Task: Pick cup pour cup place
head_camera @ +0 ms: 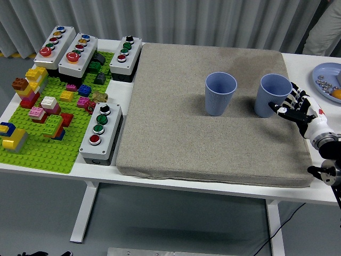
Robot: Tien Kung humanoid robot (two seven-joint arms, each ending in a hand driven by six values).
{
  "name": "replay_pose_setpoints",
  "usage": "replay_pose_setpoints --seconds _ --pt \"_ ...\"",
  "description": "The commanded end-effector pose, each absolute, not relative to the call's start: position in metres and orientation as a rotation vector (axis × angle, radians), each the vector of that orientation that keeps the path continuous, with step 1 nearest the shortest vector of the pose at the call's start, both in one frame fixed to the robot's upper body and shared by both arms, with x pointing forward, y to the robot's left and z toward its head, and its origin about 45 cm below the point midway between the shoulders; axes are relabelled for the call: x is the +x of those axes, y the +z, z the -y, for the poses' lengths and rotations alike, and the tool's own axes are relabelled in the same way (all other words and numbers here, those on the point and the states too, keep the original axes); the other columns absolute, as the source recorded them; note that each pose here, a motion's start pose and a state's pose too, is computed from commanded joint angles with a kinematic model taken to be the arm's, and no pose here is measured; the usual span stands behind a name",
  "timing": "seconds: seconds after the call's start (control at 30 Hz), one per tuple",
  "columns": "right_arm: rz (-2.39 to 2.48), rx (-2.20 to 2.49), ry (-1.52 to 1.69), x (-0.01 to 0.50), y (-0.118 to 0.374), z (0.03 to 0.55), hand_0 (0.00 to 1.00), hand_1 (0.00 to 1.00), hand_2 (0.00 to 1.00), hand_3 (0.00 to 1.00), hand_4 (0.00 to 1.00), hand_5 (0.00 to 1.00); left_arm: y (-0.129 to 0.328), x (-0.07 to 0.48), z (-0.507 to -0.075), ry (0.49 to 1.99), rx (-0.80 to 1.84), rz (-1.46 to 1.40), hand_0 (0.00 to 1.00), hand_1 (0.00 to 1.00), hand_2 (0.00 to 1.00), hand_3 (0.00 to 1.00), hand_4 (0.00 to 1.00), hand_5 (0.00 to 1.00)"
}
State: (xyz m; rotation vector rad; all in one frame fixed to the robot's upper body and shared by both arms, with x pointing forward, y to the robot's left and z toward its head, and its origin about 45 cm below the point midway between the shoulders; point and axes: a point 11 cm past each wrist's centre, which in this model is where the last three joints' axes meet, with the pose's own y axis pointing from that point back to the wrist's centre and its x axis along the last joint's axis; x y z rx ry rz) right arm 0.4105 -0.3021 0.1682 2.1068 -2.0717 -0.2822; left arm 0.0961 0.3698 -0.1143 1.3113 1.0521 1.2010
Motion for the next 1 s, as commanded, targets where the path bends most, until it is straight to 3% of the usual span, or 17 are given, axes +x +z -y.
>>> replay_pose_setpoints --seconds 1.0 --pt "2.033 2.132 -0.29 0.415 0.167 0.287 0.943 0.904 0.991 0.987 0.839 0.167 -0.114 0.095 -0.371 1.198 1.316 -1.051 0.772 0.764 0.819 0.667 0.503 0.998"
